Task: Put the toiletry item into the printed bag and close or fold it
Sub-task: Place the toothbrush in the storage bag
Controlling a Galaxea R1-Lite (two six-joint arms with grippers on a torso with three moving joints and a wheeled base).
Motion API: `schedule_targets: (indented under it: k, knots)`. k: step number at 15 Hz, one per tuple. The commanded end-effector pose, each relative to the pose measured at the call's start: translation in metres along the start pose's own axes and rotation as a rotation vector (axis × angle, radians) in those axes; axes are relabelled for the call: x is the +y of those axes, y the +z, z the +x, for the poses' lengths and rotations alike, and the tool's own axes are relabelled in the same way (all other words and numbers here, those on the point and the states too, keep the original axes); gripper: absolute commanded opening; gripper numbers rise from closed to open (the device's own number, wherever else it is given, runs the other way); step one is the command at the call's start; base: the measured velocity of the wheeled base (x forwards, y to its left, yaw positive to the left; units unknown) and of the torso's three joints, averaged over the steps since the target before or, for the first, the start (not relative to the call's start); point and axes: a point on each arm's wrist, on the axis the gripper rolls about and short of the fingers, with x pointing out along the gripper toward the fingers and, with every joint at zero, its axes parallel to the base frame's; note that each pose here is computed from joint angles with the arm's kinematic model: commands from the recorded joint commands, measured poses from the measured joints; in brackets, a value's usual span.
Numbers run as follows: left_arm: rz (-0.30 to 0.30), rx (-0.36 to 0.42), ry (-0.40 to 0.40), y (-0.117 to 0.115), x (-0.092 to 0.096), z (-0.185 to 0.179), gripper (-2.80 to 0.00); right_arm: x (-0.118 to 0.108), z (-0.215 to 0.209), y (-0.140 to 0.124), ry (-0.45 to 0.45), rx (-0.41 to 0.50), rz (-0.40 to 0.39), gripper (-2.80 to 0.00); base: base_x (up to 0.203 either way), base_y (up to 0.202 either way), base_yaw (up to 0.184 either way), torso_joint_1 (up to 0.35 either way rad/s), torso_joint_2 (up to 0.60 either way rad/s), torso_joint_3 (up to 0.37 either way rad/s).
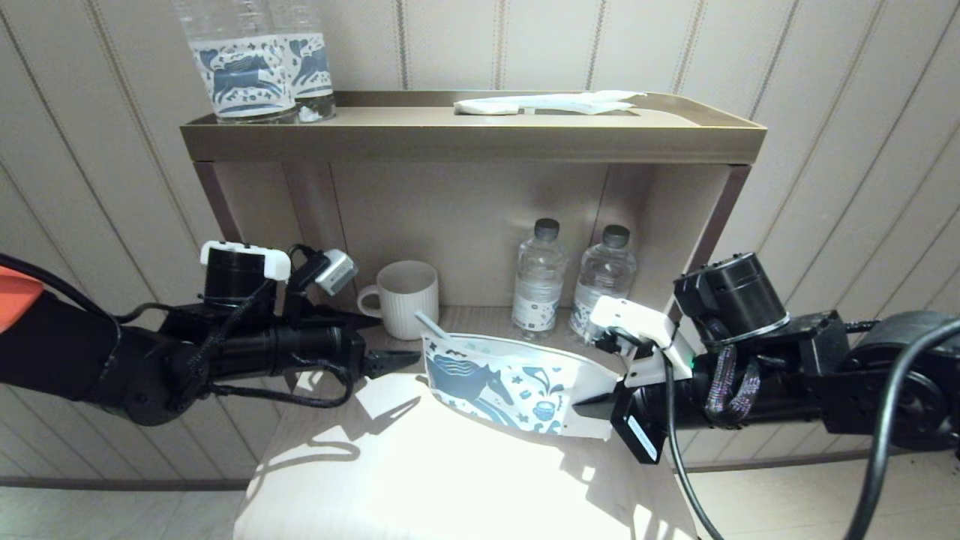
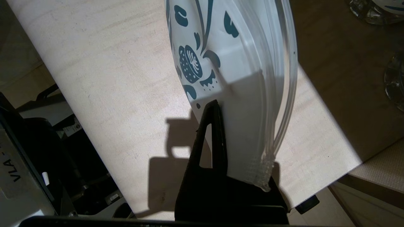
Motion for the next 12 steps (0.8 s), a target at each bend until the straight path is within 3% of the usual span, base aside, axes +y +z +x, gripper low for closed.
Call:
schedule_targets:
  k: [1, 2, 3, 9, 12]
  knots:
    - [0.035, -0.073, 0.036, 0.021, 0.000, -0.024, 0.00, -0.001, 0.005, -0.002, 0.006, 0.012, 0.003, -2.80, 0.000, 0.000, 0.000, 0.000, 0.00, 0.000]
    - [0.037, -0.077, 0.039, 0.024, -0.001, -0.027, 0.00, -0.002, 0.006, -0.003, 0.007, 0.016, 0.003, -2.80, 0.000, 0.000, 0.000, 0.000, 0.00, 0.000]
    - [0.037, -0.079, 0.045, 0.025, -0.001, -0.029, -2.80, -0.001, 0.006, -0.003, 0.009, 0.017, 0.002, -2.80, 0.000, 0.000, 0.000, 0.000, 0.00, 0.000]
    - [0.024, -0.074, 0.042, 0.025, 0.001, -0.024, -2.80, -0.001, 0.008, -0.004, 0.013, 0.022, 0.002, -2.80, 0.000, 0.000, 0.000, 0.000, 0.00, 0.000]
    - [-0.014, -0.050, 0.008, 0.020, -0.003, -0.009, -2.80, 0.001, 0.006, -0.002, 0.015, 0.013, -0.003, -2.80, 0.000, 0.000, 0.000, 0.000, 0.00, 0.000]
